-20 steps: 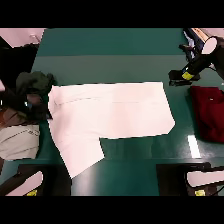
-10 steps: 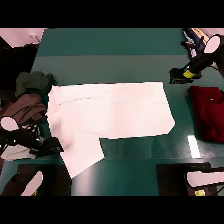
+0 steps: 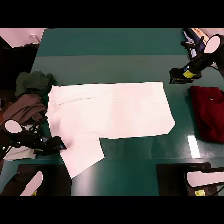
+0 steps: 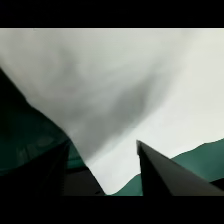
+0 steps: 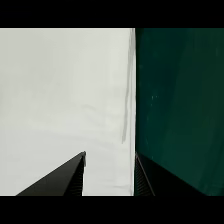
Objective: Fold the shirts.
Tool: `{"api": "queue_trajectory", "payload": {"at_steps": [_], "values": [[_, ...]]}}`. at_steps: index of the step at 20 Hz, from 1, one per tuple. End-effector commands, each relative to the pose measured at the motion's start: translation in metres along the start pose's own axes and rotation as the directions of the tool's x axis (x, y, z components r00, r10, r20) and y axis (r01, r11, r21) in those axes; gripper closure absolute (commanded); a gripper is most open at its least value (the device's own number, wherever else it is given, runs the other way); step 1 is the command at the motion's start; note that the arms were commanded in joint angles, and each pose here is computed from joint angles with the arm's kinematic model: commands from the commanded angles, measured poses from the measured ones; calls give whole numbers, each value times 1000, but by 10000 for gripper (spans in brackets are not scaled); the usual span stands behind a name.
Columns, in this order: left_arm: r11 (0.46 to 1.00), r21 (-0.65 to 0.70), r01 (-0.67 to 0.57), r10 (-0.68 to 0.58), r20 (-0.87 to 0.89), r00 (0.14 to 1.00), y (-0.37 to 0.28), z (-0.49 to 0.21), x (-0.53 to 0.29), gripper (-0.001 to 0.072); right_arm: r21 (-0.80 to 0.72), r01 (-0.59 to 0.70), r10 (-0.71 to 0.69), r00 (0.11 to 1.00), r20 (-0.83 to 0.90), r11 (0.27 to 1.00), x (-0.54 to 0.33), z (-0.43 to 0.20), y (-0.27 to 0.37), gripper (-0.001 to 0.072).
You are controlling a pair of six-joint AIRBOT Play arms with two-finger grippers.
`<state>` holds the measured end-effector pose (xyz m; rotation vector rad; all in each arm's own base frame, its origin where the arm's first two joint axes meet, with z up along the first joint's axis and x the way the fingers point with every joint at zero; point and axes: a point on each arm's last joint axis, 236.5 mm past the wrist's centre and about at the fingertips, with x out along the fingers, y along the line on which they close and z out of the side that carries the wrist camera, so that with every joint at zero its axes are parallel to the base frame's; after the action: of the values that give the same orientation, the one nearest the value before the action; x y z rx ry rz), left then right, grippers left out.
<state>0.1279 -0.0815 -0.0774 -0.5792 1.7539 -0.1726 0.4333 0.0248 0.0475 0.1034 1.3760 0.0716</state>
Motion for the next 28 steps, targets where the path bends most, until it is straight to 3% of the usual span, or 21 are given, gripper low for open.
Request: {"api": "queue_trajectory", "payload": {"at_steps": [1, 4, 5, 6, 7, 8, 10, 18, 19, 20, 21, 23, 28], "values": [[1000, 14, -6, 7, -52, 999, -3, -6, 12, 207, -1, 0, 0, 1000, 2, 1000, 0, 0, 0, 344], [993, 108, -50, 62, -110, 992, -10, -16, 28, 209, -4, 1, -1, 1000, 1, 1000, 0, 0, 0, 344], [992, 110, -59, 71, -108, 992, -13, -16, 30, 296, -13, 2, -2, 1000, -3, 1000, 0, -1, -1, 345], [991, 121, -61, 74, -103, 992, -15, -15, 29, 542, -21, 2, -2, 1000, -7, 1000, 0, -2, -1, 346], [990, 124, -60, 72, -97, 993, -17, -13, 27, 659, -22, 2, -2, 1000, -9, 1000, 0, -2, -1, 346], [990, 129, -60, 72, -93, 993, -19, -11, 25, 683, -16, 2, -2, 1000, -14, 1000, -1, -4, -3, 348], [988, 142, -57, 68, -75, 995, -24, -5, 18, 683, -10, 4, -5, 999, -49, 1000, -2, -12, -7, 412], [971, 234, -47, 39, 37, 999, -53, 26, -18, 684, 85, 17, 2, 973, -229, 996, 5, -95, -43, 404], [970, 237, -46, 36, 47, 998, -55, 28, -20, 684, 110, 18, 10, 967, -256, 994, 13, -116, -48, 354], [970, 238, -45, 34, 51, 998, -55, 29, -20, 684, 144, -3, 45, 955, -292, 990, 22, -140, -47, 232], [970, 237, -45, 33, 54, 998, -56, 30, -20, 684, 182, -41, 98, 944, -315, 982, 32, -160, -41, 208], [970, 237, -45, 32, 57, 998, -56, 31, -20, 683, 277, -122, 216, 915, -340, 953, 51, -197, -28, 209], [970, 238, -44, 31, 57, 998, -56, 31, -20, 684, 395, -181, 313, 900, -302, 901, 83, -229, -9, 212]]}}
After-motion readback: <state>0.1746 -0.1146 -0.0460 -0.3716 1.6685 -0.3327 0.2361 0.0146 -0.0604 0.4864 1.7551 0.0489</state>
